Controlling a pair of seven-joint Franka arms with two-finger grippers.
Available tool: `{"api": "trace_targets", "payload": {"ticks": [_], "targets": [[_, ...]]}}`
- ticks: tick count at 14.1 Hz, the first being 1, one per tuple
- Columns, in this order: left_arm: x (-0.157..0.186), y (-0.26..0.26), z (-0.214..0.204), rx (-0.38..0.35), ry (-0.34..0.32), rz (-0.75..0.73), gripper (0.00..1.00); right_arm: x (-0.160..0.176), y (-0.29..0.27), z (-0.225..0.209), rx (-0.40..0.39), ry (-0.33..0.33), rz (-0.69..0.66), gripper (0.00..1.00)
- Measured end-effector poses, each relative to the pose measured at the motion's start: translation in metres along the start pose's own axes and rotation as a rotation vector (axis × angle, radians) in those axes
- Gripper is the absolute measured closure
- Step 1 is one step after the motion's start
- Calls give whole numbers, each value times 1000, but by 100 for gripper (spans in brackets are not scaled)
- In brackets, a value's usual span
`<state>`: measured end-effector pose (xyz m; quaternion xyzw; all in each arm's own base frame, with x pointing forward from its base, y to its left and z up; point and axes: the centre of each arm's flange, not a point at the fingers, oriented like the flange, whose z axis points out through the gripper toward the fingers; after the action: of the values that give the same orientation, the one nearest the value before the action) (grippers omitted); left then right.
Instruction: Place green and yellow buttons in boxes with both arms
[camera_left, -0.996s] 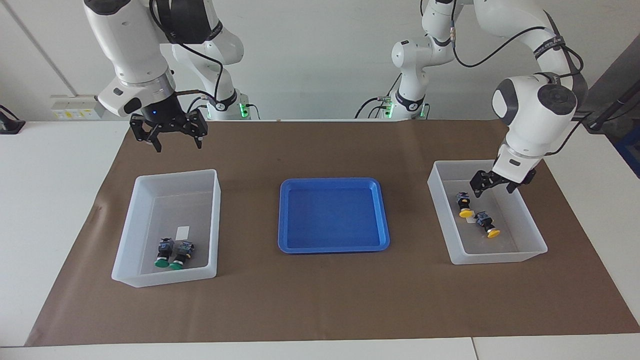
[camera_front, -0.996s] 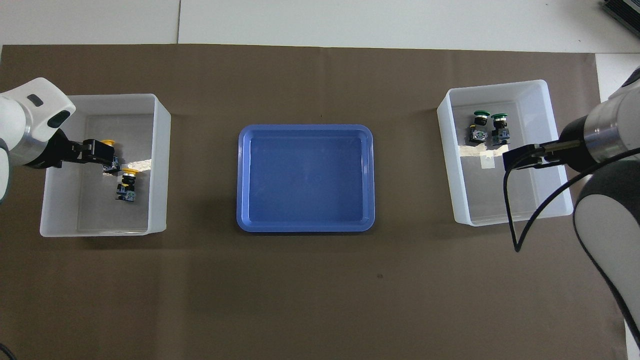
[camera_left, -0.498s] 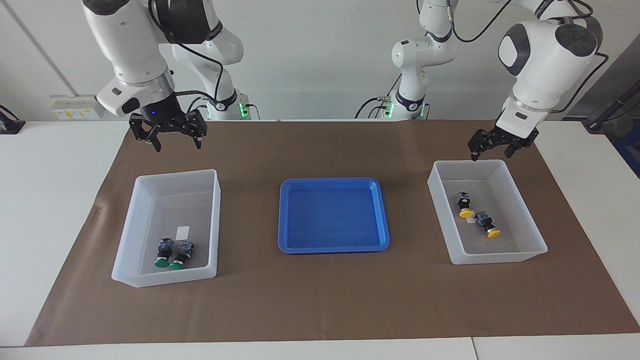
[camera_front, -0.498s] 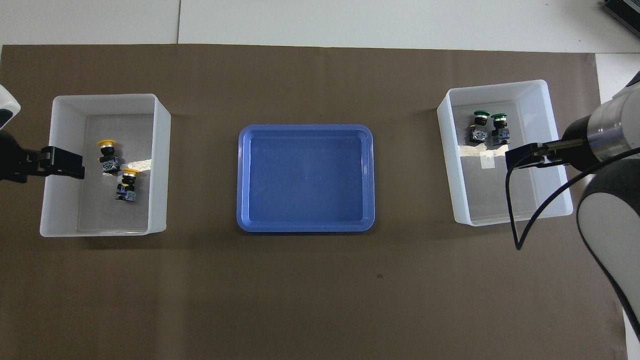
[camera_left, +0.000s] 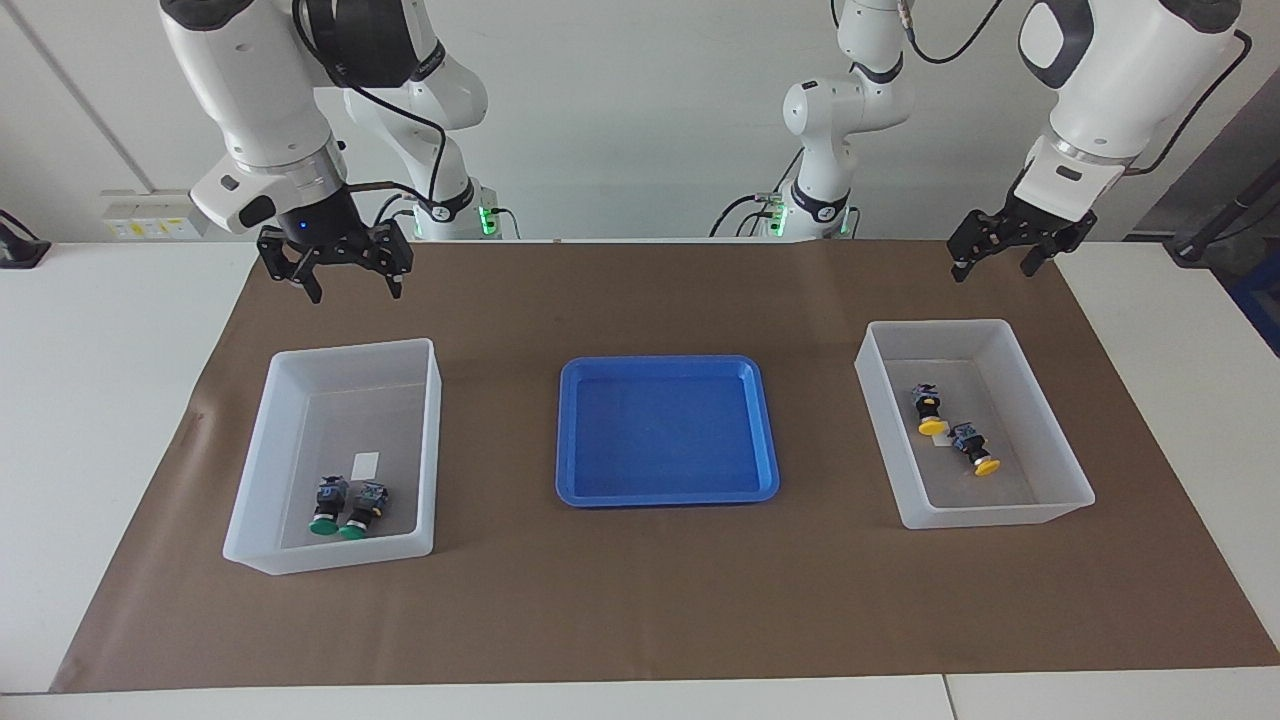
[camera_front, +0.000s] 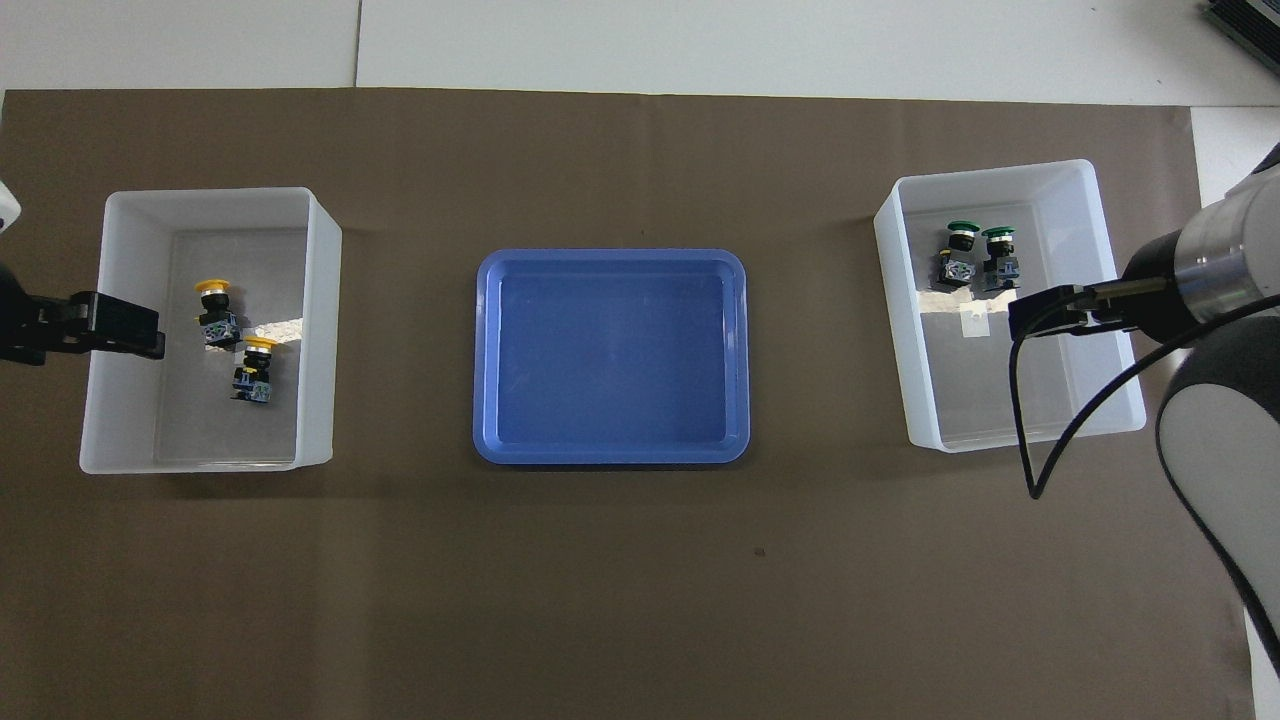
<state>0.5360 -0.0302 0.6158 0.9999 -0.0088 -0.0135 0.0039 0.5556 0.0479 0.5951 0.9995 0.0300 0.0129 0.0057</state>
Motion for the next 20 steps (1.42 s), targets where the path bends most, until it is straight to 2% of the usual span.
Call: {"api": "trace_targets", "payload": {"ticks": [3, 10, 20], "targets": [[-1, 1, 0, -5, -10, 1, 0, 0, 0, 0, 0, 0, 0, 0], [-12, -3, -36, -6, -15, -5, 0, 0, 0, 0, 0, 0, 0, 0], [-12, 4, -37, -6, -13, 8, 0, 0, 0, 0, 0, 0, 0, 0]]}}
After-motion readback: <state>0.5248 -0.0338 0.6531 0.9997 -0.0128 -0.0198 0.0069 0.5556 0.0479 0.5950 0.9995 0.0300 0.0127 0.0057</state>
